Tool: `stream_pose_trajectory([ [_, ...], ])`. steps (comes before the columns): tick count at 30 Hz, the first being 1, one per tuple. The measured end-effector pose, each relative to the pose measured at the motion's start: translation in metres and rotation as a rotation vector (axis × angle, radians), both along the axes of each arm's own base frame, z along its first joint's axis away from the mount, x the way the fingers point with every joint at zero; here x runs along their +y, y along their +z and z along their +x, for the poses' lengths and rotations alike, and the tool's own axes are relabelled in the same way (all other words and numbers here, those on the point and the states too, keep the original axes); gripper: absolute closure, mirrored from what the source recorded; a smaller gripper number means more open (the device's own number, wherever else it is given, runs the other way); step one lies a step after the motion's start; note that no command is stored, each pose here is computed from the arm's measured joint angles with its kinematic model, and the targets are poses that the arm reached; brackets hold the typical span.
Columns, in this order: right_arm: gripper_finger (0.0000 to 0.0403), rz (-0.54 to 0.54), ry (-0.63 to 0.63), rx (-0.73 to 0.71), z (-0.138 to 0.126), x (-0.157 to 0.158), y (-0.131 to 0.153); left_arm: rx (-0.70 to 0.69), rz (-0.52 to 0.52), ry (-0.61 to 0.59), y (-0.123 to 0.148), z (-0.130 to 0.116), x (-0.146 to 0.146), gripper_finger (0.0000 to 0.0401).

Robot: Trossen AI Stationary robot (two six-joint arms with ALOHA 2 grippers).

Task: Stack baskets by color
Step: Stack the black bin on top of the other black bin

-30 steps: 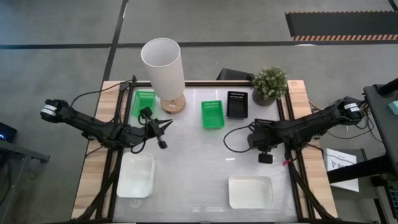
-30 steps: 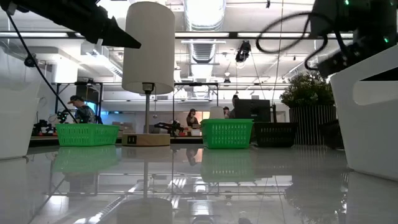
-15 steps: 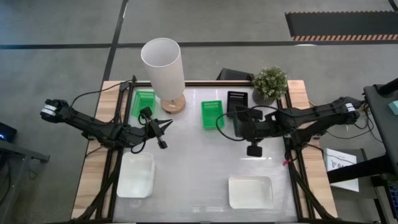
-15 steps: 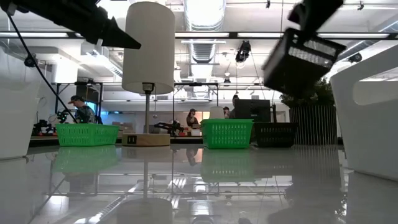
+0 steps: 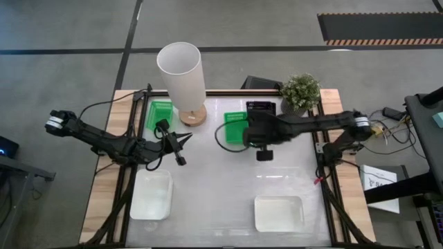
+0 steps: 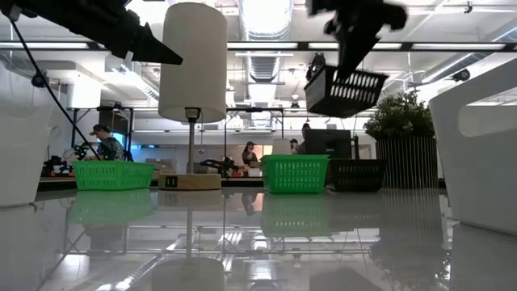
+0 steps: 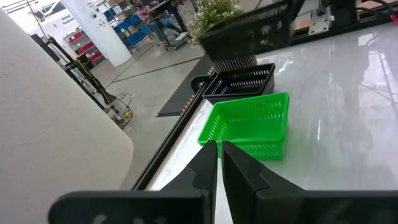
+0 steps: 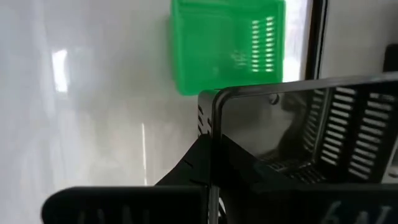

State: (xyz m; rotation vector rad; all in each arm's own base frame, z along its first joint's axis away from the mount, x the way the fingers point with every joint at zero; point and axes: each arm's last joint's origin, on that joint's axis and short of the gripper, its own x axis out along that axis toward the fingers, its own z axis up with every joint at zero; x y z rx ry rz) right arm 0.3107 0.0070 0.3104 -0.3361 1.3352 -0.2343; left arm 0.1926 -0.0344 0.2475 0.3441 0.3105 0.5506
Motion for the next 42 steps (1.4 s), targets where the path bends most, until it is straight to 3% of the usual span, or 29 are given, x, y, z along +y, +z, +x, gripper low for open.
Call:
stream_pose_trajectory([
  [5, 0.0394, -0.011, -0.078, 0.082, 0.017, -0.047, -0.019, 0.0, 0.0, 0.0, 0.0, 0.0, 0.0, 0.0395],
  [11, 0.0394, 0.017, -0.231, 0.127, 0.019, -0.103, -0.039, 0.006, 0.001, 0.0, -0.002, 0.0, 0.0, 0.0395],
  [15, 0.0394, 0.106, -0.287, 0.142, 0.018, -0.123, -0.051, 0.009, 0.002, 0.0, -0.003, -0.001, 0.0, 0.0395],
  [28, 0.039, 0.179, -0.246, 0.177, 0.021, -0.124, -0.063, 0.017, 0.004, 0.0, -0.004, -0.001, 0.0, 0.0395],
  [33, 0.0345, 0.283, -0.252, 0.157, 0.021, -0.12, -0.063, 0.016, 0.004, 0.0, -0.004, -0.001, 0.0, 0.0395],
  [39, 0.0276, 0.306, -0.325, 0.219, 0.01, -0.115, -0.058, 0.016, 0.003, 0.001, -0.004, -0.001, 0.0, 0.0395],
  [42, 0.0262, 0.296, -0.394, 0.14, 0.006, -0.11, -0.049, 0.01, -0.006, 0.003, -0.004, -0.001, 0.0, 0.0395],
])
